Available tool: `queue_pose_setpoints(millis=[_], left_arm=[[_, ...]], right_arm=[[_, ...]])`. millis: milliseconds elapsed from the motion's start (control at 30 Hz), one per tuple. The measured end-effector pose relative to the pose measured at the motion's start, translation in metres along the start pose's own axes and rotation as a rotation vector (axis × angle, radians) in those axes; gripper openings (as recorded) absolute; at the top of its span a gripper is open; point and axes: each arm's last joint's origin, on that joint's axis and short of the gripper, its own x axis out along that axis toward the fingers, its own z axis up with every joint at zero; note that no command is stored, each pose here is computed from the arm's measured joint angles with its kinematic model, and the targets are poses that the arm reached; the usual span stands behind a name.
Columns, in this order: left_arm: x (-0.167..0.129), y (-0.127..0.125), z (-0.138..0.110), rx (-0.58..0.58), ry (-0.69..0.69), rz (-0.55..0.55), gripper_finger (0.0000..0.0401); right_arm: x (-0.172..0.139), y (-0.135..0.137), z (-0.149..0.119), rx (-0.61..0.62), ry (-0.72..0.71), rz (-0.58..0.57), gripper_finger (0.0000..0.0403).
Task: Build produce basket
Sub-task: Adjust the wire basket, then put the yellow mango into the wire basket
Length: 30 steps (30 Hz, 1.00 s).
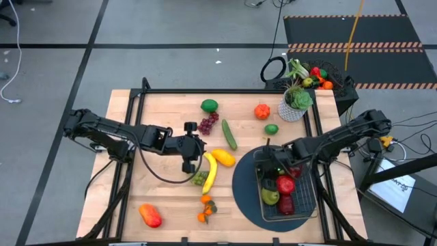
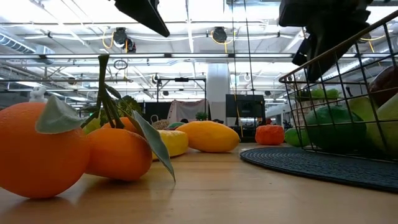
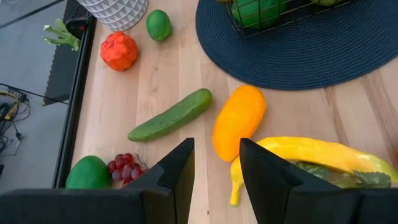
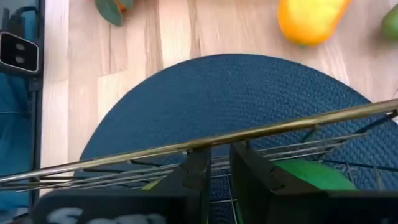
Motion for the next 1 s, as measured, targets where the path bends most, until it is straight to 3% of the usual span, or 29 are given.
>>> queue_pose_setpoints(millis=[600,1000], left_arm=[[0.001,0.002,0.000,-0.010,0.003,0.005,0.0129],[0.001,0.003,0.001,-0.015,-0.008,0.008,0.0129]], right_arm=[[-0.005,-0.009,0.003,0.025,0.009,-0.001,0.0051],[-0.029,-0.012,-0.006,0.080,0.001,-0.014,0.0051]])
